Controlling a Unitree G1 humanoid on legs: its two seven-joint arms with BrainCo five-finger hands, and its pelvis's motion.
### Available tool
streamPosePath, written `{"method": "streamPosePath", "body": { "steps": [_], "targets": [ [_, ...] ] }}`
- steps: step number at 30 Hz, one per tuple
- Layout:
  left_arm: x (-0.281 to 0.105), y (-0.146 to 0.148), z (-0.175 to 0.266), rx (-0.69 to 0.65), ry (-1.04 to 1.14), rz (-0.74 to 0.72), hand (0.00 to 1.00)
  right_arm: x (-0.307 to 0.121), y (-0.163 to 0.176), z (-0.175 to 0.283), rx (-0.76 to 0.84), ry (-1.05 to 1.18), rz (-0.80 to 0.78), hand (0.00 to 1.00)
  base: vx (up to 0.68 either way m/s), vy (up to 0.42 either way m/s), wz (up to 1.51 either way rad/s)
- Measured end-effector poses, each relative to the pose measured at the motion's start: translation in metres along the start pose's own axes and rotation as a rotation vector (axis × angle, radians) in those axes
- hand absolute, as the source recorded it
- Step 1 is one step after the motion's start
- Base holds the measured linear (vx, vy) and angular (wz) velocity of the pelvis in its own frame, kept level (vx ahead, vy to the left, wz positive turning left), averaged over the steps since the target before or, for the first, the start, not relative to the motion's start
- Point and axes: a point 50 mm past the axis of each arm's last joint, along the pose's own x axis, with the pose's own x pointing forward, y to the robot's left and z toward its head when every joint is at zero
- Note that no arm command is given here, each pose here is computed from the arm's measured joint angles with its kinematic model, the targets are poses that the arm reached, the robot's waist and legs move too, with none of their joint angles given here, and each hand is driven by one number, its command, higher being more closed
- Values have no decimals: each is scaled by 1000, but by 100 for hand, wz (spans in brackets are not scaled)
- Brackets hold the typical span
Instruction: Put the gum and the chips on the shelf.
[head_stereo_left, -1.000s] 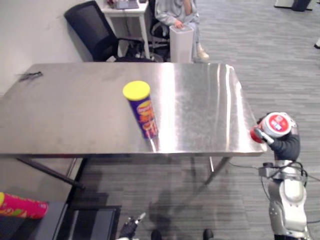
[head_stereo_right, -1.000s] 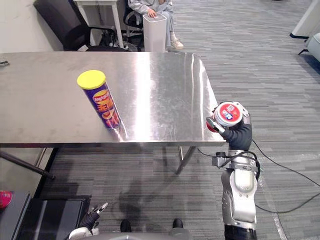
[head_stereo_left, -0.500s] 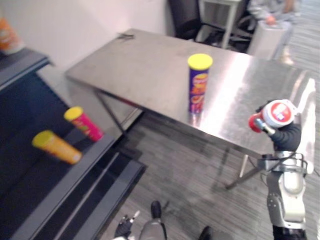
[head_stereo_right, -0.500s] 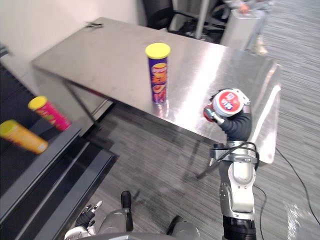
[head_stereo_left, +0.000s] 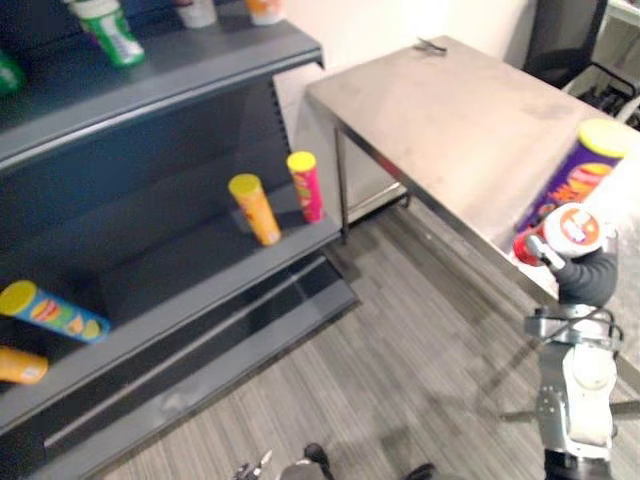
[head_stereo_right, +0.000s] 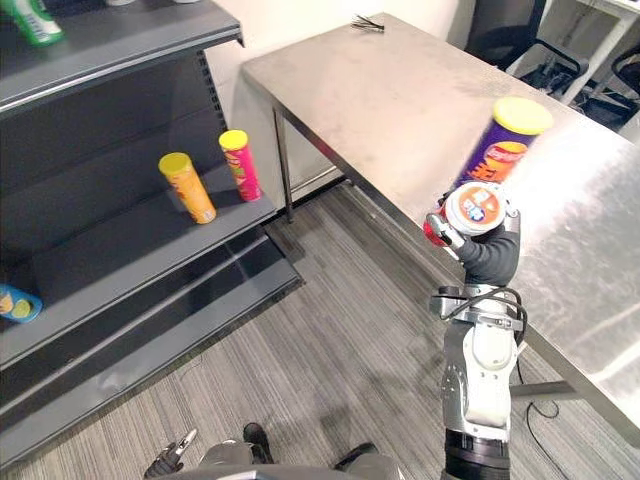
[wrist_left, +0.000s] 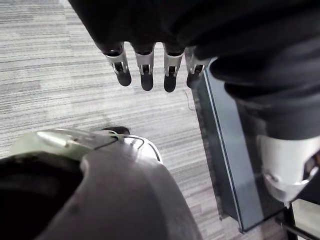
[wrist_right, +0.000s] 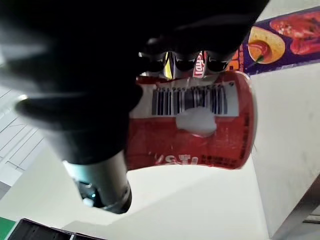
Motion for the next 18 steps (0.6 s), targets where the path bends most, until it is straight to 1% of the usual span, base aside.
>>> {"method": "streamPosePath", "body": {
  "steps": [2, 6, 10, 15, 17, 18],
  "targets": [
    [1, 3, 2, 19, -5, 7, 0, -6, -3, -3, -12, 29, -8, 100, -22, 148, 13],
    [1, 3, 2, 18, -1, 13, 0, -11, -5, -6, -52, 52, -5, 100, -28, 96, 15],
    [1, 5, -1, 11, 11, 21, 0, -12, -4, -7, -54, 61, 2, 100, -40, 45, 8],
    [1, 5, 1, 9, 4, 20, 0, -14, 5, -11, -36, 79, 47, 100, 21, 14, 5],
    [1, 5, 2, 1, -2, 21, 0, -14, 9, -19, -24, 109, 63, 100, 59, 15, 22],
    [1, 5, 5, -6, -13, 19, 0, -15, 14, -31, -8, 159, 78, 100, 46, 30, 20]
  ]
}}
